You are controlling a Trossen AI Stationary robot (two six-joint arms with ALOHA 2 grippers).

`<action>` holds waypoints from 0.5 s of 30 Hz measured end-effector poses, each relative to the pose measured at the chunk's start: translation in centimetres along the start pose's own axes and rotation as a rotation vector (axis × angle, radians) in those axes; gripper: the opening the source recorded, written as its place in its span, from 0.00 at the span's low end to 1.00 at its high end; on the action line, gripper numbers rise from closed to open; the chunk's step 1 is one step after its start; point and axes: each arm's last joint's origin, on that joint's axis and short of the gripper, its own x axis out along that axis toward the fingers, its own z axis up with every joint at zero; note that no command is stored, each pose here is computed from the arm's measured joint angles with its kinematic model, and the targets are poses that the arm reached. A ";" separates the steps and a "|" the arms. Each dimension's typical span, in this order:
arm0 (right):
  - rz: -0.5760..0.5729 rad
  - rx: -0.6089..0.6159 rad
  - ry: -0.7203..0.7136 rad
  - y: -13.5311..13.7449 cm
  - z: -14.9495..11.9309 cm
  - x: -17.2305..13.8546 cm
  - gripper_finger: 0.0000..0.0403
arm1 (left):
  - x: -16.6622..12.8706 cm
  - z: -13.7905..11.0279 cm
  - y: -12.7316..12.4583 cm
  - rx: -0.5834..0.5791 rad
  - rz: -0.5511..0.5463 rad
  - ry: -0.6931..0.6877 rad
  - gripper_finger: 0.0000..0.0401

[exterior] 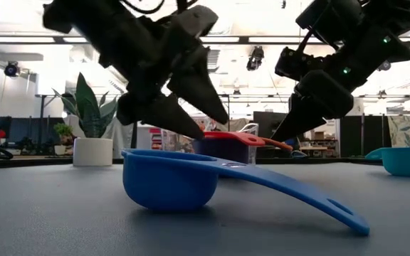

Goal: Nest measuring cups in basket
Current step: Stack the red measuring cup on top of the orange measuring cup

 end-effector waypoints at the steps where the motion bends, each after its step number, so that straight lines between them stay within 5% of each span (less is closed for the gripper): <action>1: 0.002 0.003 -0.001 0.0 0.0 0.1 0.17 | 0.3 0.0 -0.3 0.017 0.002 0.014 0.58; 15: 0.128 0.001 -0.001 1.0 0.3 1.4 0.17 | 3.5 0.7 -0.3 0.045 0.040 0.037 0.58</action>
